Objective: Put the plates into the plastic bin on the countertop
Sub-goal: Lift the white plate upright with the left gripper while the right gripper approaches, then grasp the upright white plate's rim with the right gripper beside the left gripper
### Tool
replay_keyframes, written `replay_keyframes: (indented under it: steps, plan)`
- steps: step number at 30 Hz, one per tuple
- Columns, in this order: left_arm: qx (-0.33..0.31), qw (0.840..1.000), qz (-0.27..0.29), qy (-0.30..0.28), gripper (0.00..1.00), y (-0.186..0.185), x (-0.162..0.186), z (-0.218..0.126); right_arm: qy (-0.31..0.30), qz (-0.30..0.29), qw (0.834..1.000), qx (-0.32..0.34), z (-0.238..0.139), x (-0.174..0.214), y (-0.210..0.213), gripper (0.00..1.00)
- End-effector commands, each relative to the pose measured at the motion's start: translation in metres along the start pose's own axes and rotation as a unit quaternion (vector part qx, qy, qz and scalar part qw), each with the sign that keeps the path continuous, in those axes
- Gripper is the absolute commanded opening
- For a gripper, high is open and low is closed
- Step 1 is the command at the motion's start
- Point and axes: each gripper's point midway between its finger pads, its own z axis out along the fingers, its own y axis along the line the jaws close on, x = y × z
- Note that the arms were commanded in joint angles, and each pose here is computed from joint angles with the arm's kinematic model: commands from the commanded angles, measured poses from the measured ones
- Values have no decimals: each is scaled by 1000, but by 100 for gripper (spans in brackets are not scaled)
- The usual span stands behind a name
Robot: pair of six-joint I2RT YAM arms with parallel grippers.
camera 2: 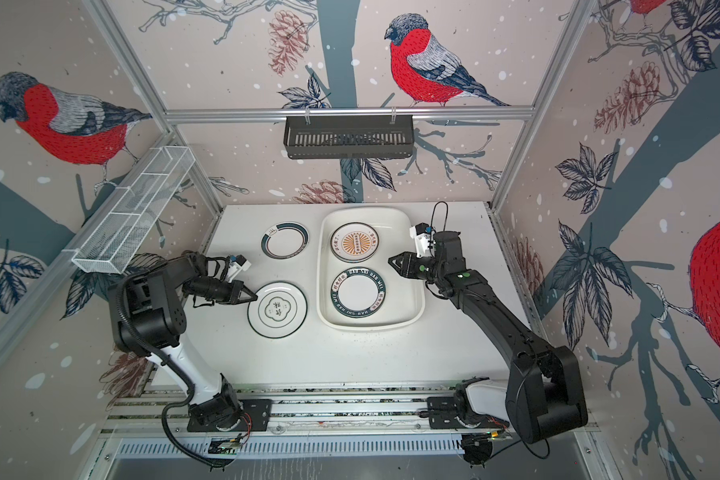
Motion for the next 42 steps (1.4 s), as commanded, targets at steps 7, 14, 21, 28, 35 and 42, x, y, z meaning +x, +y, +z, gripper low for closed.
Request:
replay_keyframes:
  steps: [7,14,21,28,35,42]
  plan:
    - [11,1000,10,-19,0,-9,-13,-14,-8,-40,999,-12,2,-6,18,41]
    - [17,999,11,-30,0,-15,-22,-21,-2,-48,999,-15,8,-3,23,41]
    - [19,999,15,-41,0,-18,-32,-27,3,-53,998,-17,12,-2,26,41]
    - [26,998,15,-51,0,-23,-40,-33,7,-63,998,-31,18,1,37,41]
    - [27,997,25,-66,0,-30,-53,-44,12,-86,994,-64,26,4,64,44]
    - [28,996,36,-79,0,-38,-64,-55,27,-101,986,-131,42,18,101,44]
